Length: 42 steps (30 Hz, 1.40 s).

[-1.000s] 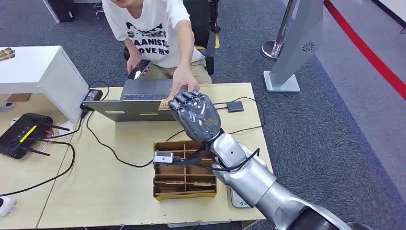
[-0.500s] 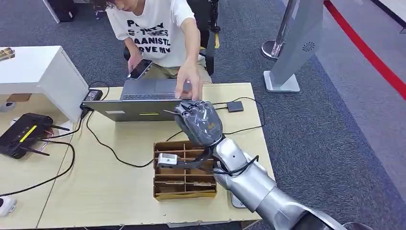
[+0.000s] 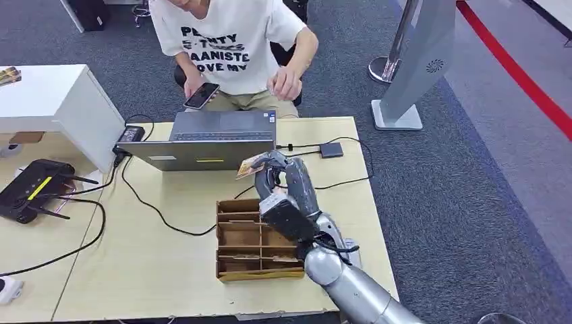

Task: Pass the card to the sensor for recognition and then transmit it.

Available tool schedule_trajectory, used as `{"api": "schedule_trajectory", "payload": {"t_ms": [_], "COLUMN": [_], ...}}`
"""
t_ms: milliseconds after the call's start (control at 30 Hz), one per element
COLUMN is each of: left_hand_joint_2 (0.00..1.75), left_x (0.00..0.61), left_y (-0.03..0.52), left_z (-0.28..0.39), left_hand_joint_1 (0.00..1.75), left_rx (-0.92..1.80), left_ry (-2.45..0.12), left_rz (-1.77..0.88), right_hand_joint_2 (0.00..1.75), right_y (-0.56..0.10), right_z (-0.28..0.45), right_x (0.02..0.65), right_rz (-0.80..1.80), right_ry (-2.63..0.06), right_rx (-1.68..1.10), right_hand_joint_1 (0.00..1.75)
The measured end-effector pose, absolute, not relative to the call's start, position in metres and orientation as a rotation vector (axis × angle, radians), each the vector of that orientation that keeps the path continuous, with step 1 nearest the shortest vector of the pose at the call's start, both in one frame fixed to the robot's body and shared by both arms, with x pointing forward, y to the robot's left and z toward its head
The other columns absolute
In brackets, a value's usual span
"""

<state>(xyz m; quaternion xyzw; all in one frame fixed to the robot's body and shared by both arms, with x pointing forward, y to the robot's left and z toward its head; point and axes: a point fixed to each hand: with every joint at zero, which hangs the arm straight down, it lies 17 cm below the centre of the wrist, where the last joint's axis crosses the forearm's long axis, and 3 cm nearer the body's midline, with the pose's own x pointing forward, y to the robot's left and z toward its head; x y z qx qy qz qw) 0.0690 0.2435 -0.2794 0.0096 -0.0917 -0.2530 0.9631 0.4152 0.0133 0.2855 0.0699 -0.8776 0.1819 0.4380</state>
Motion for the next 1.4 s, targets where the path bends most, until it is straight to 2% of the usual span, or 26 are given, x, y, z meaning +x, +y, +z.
{"api": "schedule_trajectory", "payload": {"t_ms": [167,433,967,1400], "left_hand_joint_2": [0.00,0.00,0.00,0.00], "left_x": [0.068,0.065,0.060,0.057], "left_y": [0.244,0.246,0.247,0.247], "left_z": [-0.280,-0.280,-0.281,-0.281], "left_hand_joint_1": [0.00,0.00,0.00,0.00], "left_rx": [0.021,0.027,0.029,0.028], "left_ry": [-0.182,-0.176,-0.167,-0.161], "left_rz": [-0.495,-0.466,-0.418,-0.384], "right_hand_joint_2": [1.75,1.75,1.75,1.75], "right_y": [-0.008,-0.044,-0.115,-0.151], "right_z": [0.294,0.281,0.224,0.193], "right_x": [0.407,0.401,0.386,0.372], "right_rz": [0.297,0.171,0.071,0.086], "right_ry": [-2.164,-2.135,-2.046,-1.990], "right_rx": [0.280,0.280,0.094,-0.091], "right_hand_joint_1": [1.75,1.75,1.75,1.75]}}
